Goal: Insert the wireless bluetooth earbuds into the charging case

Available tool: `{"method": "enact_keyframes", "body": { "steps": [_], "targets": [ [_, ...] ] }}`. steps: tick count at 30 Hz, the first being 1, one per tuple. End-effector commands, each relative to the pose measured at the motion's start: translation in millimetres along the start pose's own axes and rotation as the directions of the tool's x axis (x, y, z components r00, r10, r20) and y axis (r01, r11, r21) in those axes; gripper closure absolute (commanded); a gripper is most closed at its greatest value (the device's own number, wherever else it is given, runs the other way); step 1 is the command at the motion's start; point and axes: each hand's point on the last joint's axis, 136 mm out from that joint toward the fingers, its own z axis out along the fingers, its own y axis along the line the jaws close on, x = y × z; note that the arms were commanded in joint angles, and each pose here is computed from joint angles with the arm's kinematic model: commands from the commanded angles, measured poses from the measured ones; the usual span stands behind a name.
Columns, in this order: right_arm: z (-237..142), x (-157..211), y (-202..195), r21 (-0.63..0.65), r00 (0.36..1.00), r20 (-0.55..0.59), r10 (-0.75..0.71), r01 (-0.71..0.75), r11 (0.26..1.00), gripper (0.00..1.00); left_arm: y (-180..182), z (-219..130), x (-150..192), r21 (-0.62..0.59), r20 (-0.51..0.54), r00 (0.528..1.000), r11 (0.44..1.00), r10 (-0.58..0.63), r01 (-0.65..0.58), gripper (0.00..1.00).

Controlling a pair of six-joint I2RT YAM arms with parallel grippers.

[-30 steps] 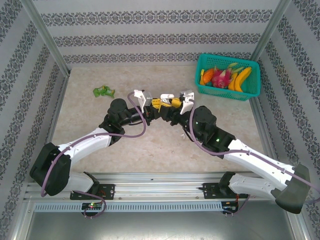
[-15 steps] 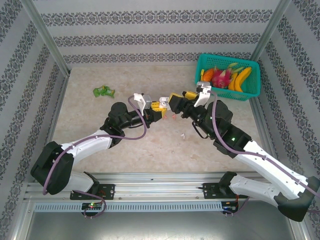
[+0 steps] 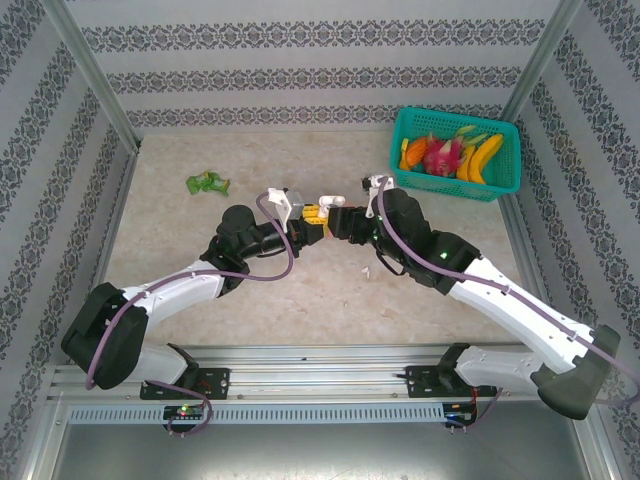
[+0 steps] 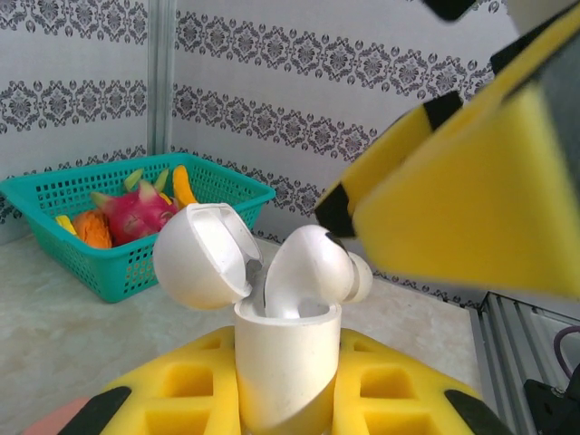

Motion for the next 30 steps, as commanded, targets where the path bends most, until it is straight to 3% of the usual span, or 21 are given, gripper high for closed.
{"method": "enact_keyframes", "body": {
  "steps": [1,19,30],
  "targets": [
    [-6,-1,7,-0.02,1.0,-0.016,-0.016,0.016,1.0,0.33,-8,-2,-9,0.028,0.023,0.999,0.999,0.041,-0.042,1.0],
    [0,-18,-7,0.026,1.0,0.009,-0.01,0.01,1.0,0.35,-12,-3,-10,0.048,0.026,0.999,0.998,0.03,-0.031,1.0],
    [-2,-32,-1,-0.008,1.0,0.028,0.011,-0.011,1.0,0.37,-13,-6,-12,0.045,0.034,0.999,0.998,0.034,-0.035,1.0]
  ]
}}
